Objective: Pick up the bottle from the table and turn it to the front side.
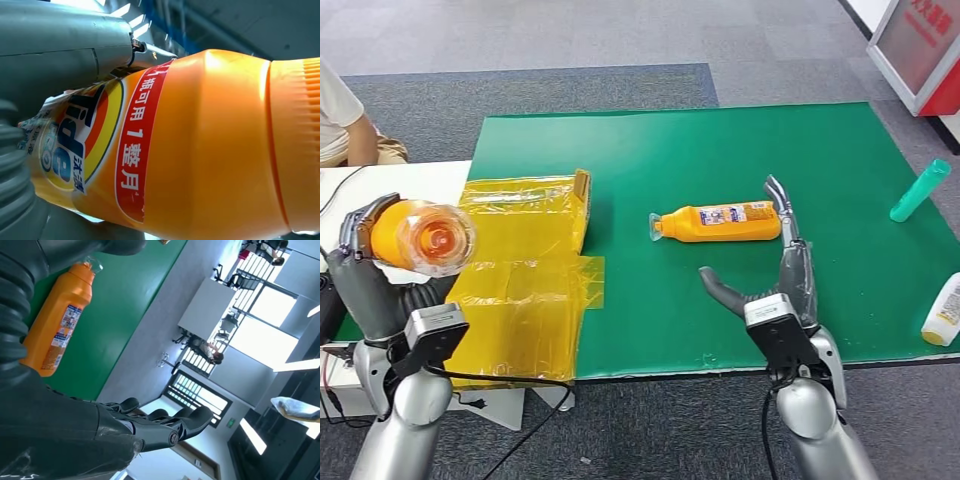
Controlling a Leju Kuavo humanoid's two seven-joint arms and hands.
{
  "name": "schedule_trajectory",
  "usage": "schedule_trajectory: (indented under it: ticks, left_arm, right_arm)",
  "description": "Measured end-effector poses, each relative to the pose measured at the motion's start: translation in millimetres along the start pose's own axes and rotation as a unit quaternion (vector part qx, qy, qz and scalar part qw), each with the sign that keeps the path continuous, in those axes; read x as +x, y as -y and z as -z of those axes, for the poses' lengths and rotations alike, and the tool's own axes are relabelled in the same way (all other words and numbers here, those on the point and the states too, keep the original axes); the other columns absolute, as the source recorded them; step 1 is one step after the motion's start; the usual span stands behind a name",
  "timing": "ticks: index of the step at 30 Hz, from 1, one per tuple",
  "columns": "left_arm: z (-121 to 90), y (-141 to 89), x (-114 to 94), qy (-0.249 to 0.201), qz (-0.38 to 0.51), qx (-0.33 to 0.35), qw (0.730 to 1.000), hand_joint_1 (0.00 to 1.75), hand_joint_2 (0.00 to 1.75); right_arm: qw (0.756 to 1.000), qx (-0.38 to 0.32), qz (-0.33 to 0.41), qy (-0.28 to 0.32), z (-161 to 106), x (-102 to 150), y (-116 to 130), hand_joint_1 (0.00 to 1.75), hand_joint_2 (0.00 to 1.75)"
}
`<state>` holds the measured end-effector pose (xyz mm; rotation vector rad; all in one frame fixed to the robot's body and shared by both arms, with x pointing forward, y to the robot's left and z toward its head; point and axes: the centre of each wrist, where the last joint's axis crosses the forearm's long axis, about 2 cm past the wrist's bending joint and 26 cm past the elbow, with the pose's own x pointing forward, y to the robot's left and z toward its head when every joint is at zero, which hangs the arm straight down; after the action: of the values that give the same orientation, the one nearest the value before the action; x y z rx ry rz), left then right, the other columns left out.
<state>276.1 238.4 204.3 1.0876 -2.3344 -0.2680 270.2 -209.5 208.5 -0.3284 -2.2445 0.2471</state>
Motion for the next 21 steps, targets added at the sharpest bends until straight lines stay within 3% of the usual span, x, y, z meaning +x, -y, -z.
schedule_trajectory:
  ticks: [4,7,15,21]
  left_arm:
    - [-3,1,-17,0.067,0.185,-0.058,0.979,1.75,1.75]
    - [-8,2,-35,0.08,0.254,-0.093,0.959,1.75,1.75]
    - [-29,26,-70,0.065,0.302,-0.205,0.929,1.75,1.75]
    - [-26,56,-69,0.056,0.281,-0.334,0.898,1.75,1.75]
  right_arm:
    - [1.0,-0.009,0.002,0.013,-1,3,4,0.0,1.75]
    - [1.0,-0.011,0.003,0.017,-2,5,5,0.0,1.75]
    - [1.0,-0.006,0.001,0.025,-2,8,9,0.0,1.75]
    - [0.999,0.002,0.001,0.042,1,19,13,0.0,1.75]
